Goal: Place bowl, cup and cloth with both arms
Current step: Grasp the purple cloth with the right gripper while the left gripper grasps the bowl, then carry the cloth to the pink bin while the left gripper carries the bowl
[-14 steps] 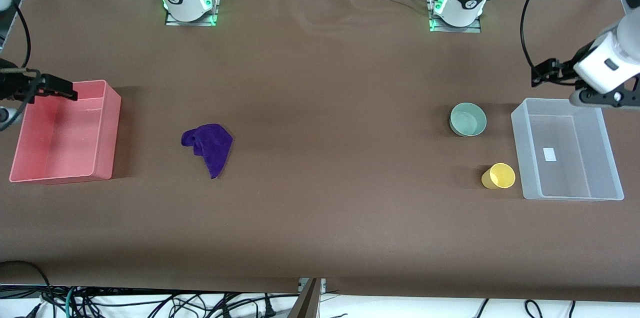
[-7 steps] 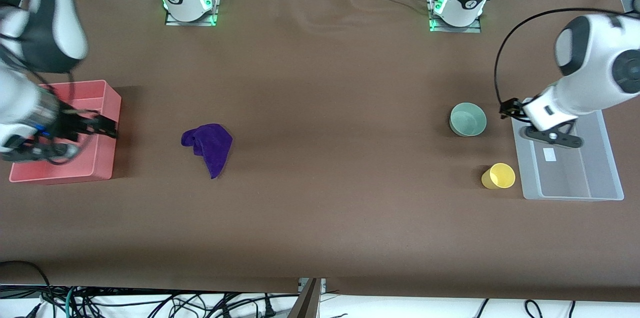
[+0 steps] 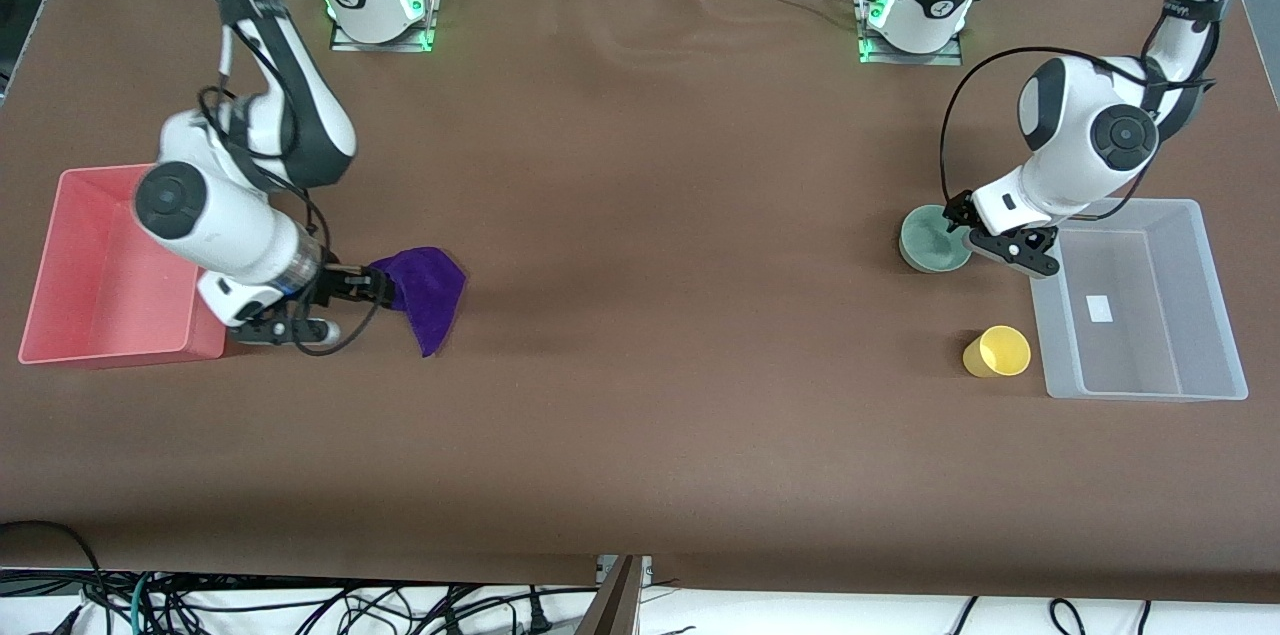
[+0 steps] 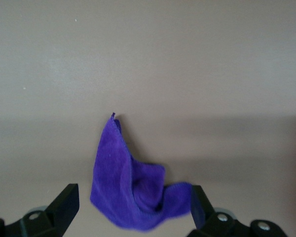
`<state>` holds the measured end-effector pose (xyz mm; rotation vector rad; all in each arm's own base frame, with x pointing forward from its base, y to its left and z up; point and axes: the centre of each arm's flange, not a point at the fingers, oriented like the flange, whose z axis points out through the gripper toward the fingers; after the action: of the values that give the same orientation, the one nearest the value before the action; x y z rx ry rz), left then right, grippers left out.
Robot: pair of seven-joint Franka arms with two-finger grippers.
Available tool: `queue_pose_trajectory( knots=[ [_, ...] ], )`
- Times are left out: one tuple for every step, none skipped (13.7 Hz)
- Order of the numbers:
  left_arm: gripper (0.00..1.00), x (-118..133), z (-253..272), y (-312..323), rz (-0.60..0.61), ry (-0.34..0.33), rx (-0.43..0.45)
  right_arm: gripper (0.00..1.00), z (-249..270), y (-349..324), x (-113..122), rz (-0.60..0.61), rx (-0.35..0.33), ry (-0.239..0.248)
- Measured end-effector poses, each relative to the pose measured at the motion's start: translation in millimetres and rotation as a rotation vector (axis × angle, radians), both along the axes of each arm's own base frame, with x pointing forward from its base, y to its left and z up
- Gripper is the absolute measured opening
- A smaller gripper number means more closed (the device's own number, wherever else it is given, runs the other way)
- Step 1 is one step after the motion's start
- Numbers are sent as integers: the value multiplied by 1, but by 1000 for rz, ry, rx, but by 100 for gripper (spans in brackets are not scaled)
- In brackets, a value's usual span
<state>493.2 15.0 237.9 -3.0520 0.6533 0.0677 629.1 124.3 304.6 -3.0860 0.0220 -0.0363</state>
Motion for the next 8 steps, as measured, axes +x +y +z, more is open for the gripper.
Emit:
queue_pose_trajectory(
  knots=[
    [100,-3,-14,3,4,-13,-3,100,-23,2,-4,4,9,-20],
    [96,-5,-29,5,5,-16,-7,100,-44,3,-10,12,18,-37],
    [96,-7,-40,6,6,-11,-9,100,-63,4,-17,21,23,-47],
    [86,-9,-49,5,6,-3,-11,100,-76,5,-22,30,26,-47],
    [74,-10,-53,5,5,5,-12,100,-84,6,-26,41,26,-41],
    [63,-11,-56,5,4,10,-12,100,-89,9,-30,52,25,-33],
    [52,-11,-56,5,4,10,-12,100,-93,12,-34,59,24,-25],
    [42,-10,-56,5,3,8,-12,93,-97,14,-38,66,23,-17]
  ],
)
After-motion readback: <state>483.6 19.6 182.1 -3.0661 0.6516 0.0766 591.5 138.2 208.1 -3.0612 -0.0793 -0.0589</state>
